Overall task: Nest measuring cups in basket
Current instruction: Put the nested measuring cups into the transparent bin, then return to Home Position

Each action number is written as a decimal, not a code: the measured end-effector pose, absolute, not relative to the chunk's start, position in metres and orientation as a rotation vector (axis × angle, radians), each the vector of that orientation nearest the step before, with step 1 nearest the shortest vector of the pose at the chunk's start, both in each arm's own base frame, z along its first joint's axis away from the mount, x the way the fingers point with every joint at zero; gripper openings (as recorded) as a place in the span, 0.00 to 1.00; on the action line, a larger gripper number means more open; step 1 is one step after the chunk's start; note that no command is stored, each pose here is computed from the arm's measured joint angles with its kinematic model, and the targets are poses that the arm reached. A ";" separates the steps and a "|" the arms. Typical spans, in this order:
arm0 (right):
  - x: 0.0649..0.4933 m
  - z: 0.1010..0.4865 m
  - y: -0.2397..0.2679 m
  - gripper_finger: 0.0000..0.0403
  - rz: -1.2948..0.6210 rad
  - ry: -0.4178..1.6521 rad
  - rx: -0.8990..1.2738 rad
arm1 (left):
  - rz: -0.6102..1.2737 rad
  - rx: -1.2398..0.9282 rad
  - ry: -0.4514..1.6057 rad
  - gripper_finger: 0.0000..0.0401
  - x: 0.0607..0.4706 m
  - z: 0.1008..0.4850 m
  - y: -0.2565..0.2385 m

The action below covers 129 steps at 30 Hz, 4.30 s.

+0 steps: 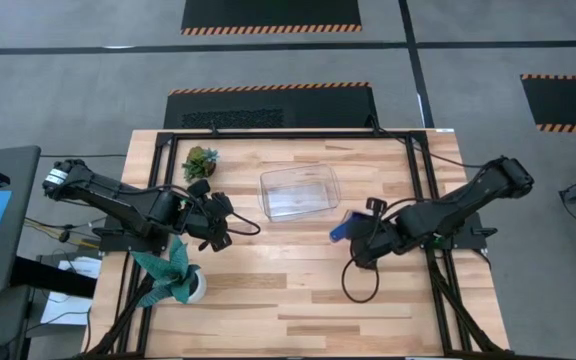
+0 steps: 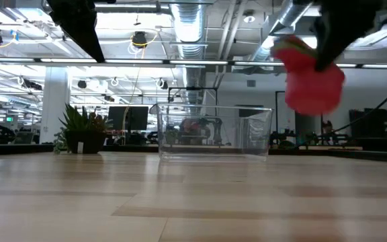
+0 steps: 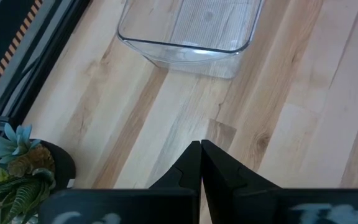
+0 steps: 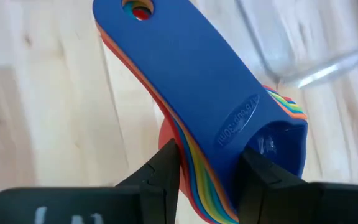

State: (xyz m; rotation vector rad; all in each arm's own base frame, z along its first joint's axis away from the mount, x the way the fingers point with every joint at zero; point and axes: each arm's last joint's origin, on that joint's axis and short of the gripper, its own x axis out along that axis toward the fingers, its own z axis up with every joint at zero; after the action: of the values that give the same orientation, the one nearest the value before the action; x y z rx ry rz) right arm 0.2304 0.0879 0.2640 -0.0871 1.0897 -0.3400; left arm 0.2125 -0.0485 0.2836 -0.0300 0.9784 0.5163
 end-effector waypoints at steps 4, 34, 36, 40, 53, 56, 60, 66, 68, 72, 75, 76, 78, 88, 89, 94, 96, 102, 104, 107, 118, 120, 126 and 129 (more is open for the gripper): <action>0.243 0.286 0.087 0.31 -0.318 1.007 -0.113 | 0.520 -0.027 0.976 0.00 0.212 0.284 -0.048; 0.386 0.239 -0.012 0.31 -0.354 1.091 -0.120 | 0.501 0.011 0.990 0.00 0.212 0.283 -0.048; 0.388 0.231 -0.015 0.32 -0.350 1.116 -0.110 | 0.501 0.011 0.990 0.00 0.212 0.283 -0.048; 0.394 0.216 -0.022 0.32 -0.367 1.150 -0.079 | 0.501 0.011 0.990 0.00 0.212 0.283 -0.048; 0.394 0.209 -0.041 0.44 -0.468 1.146 0.043 | 0.502 0.006 0.989 0.00 0.212 0.283 -0.048; 0.394 0.209 -0.041 0.50 -0.471 1.147 0.043 | 0.493 -0.003 0.995 0.00 0.212 0.283 -0.049; 0.394 0.209 -0.041 0.57 -0.471 1.149 0.042 | 0.490 -0.005 0.996 0.00 0.212 0.283 -0.049; 0.397 0.222 -0.041 0.59 -0.469 1.139 0.044 | 0.489 -0.006 0.997 0.00 0.212 0.283 -0.049; 0.399 0.232 -0.041 0.59 -0.466 1.131 0.040 | 0.486 -0.007 0.999 0.00 0.212 0.283 -0.049; 0.402 0.261 -0.038 0.59 -0.460 1.119 0.037 | 0.481 -0.011 1.002 0.00 0.212 0.283 -0.049; 0.398 0.289 -0.030 0.59 -0.457 1.148 0.042 | 0.463 -0.024 1.016 0.00 0.212 0.283 -0.050; 0.397 0.296 -0.026 0.59 -0.468 1.151 0.066 | 0.456 -0.029 1.023 0.00 0.212 0.282 -0.050; 0.395 0.309 -0.017 0.59 -0.497 1.130 0.128 | 0.440 -0.063 1.040 0.00 0.211 0.282 -0.051; 0.388 0.334 0.032 0.59 -0.239 1.181 0.299 | 0.176 -0.333 1.327 0.00 0.197 0.276 -0.064; 0.387 0.336 0.040 0.59 -0.145 1.206 0.287 | 0.161 -0.339 1.345 0.00 0.196 0.276 -0.066; 0.366 0.355 0.069 0.59 -0.042 1.218 0.217 | -0.014 -0.355 1.511 0.00 0.176 0.279 -0.074; 0.350 0.373 0.075 0.59 -0.038 1.171 0.190 | -0.020 -0.412 1.420 0.00 0.166 0.291 -0.069; 0.294 0.437 0.093 0.59 -0.046 0.864 0.094 | -0.146 -0.388 0.749 0.00 0.117 0.349 -0.046; 0.274 0.451 0.101 0.59 -0.066 0.774 0.037 | -0.152 -0.350 0.571 0.00 0.095 0.354 -0.035; 0.251 0.453 0.115 0.59 -0.088 0.676 -0.005 | -0.127 -0.379 0.427 0.00 0.062 0.339 -0.020; 0.189 0.364 0.128 0.59 0.079 0.321 0.101 | -0.247 -0.398 0.133 0.00 0.049 0.275 -0.016; 0.177 0.342 0.119 0.59 0.108 0.246 0.149 | -0.248 -0.390 0.118 0.00 0.053 0.267 -0.018; 0.147 0.282 0.097 0.59 0.182 0.027 0.275 | -0.307 -0.337 -0.043 0.00 0.070 0.251 -0.025; 0.136 0.265 0.089 0.59 0.193 -0.019 0.298 | -0.302 -0.359 -0.081 0.00 0.077 0.238 -0.027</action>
State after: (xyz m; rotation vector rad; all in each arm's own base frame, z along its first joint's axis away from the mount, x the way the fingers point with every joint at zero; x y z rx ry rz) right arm 0.1363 0.0890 0.2646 0.2978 -0.0188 0.1931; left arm 0.0770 -0.0270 0.2384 -0.3592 -0.0812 -0.3024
